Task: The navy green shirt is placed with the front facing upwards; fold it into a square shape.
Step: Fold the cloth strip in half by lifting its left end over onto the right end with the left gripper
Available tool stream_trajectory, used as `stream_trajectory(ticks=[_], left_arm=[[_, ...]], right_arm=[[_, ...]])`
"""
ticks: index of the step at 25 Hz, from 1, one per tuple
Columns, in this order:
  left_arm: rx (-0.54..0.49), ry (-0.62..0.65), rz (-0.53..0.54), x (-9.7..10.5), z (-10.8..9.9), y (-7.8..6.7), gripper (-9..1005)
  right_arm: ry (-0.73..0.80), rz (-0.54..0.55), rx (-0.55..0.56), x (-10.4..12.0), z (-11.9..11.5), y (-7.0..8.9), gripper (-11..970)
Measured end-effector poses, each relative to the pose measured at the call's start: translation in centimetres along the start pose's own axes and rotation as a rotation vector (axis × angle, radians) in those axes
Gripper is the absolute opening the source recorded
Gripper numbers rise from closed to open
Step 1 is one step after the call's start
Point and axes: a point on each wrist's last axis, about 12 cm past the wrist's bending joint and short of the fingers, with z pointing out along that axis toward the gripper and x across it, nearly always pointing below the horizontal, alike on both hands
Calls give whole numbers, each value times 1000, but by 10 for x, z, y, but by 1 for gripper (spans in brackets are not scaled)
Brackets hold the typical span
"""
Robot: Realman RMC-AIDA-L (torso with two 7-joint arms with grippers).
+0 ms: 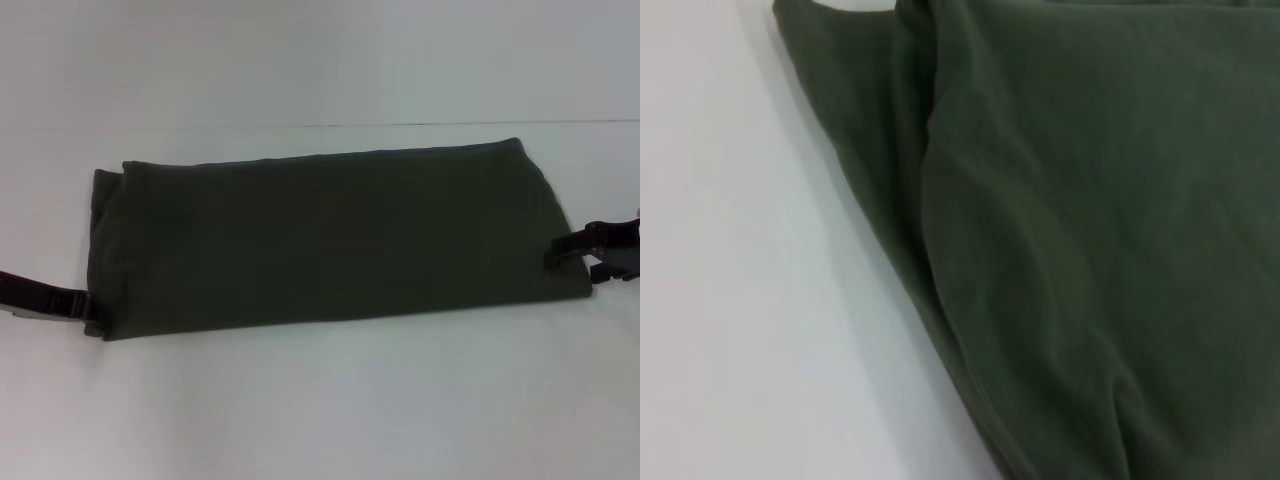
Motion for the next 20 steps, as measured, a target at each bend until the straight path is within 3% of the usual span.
stream_trajectory(ticks=[20], left_arm=[[10,-9,2,-1,1,-2,41]], right_arm=[[-3,-5,-7,5,10,7,785]])
